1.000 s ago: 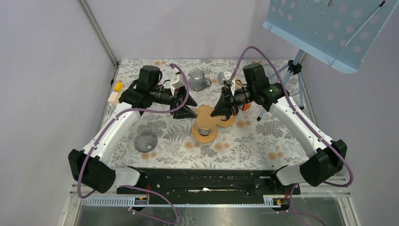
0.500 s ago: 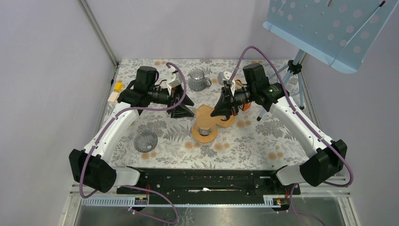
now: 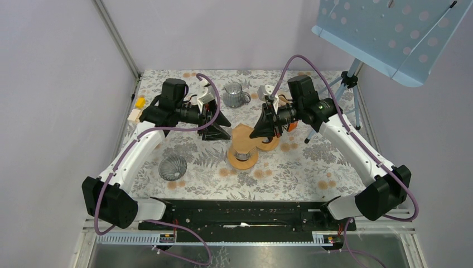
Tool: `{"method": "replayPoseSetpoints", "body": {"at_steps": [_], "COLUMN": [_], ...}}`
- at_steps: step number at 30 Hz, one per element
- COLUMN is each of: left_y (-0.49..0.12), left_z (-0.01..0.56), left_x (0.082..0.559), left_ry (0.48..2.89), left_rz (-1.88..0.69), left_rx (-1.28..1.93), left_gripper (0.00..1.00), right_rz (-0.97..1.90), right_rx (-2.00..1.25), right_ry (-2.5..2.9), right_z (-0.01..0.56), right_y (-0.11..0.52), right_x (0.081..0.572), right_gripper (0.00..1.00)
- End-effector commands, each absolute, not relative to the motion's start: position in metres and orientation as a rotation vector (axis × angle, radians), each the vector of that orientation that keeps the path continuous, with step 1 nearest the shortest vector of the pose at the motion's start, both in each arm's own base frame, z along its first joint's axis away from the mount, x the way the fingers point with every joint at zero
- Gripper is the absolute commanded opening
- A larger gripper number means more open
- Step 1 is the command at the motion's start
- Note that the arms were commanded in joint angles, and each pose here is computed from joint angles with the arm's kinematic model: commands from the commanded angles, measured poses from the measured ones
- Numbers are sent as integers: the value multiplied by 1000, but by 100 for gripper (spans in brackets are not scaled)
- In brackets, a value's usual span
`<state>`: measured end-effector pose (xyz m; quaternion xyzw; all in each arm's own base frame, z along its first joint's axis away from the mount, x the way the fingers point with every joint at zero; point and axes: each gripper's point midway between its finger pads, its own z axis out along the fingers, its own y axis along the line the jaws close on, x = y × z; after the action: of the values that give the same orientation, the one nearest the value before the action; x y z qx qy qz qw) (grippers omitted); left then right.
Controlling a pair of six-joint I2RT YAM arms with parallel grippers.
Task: Place the coffee filter in the dripper
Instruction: Place the coffee filter in the coffee dripper.
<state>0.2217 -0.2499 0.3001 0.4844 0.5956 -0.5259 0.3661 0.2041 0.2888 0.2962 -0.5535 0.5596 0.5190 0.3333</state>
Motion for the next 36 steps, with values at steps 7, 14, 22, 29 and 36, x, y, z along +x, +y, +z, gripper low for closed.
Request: {"method": "replayPoseSetpoints", "body": {"at_steps": [7, 14, 22, 29, 36], "left_y": [-255, -257, -258, -259, -259], "left_z": [311, 308, 308, 309, 311], "left_x": [216, 217, 221, 222, 222], "left_ry": [1447, 1454, 1457, 1455, 1447], "left_rz": [-1374, -1367, -1357, -1361, -1362], "left_rx": [1286, 1289, 1286, 1283, 1286], "left_gripper": [61, 61, 61, 59, 56], "right_rz": [1363, 1369, 1376, 1379, 1375], "right_rx": [-1459, -1460, -1463, -1464, -1469], "right_ry": [1399, 1393, 1385, 1380, 1378], "right_z": [311, 313, 314, 315, 314], "right_y": [293, 293, 292, 292, 291], "right_x": [205, 203, 201, 199, 199], "right_gripper": [0, 0, 0, 0, 0]}}
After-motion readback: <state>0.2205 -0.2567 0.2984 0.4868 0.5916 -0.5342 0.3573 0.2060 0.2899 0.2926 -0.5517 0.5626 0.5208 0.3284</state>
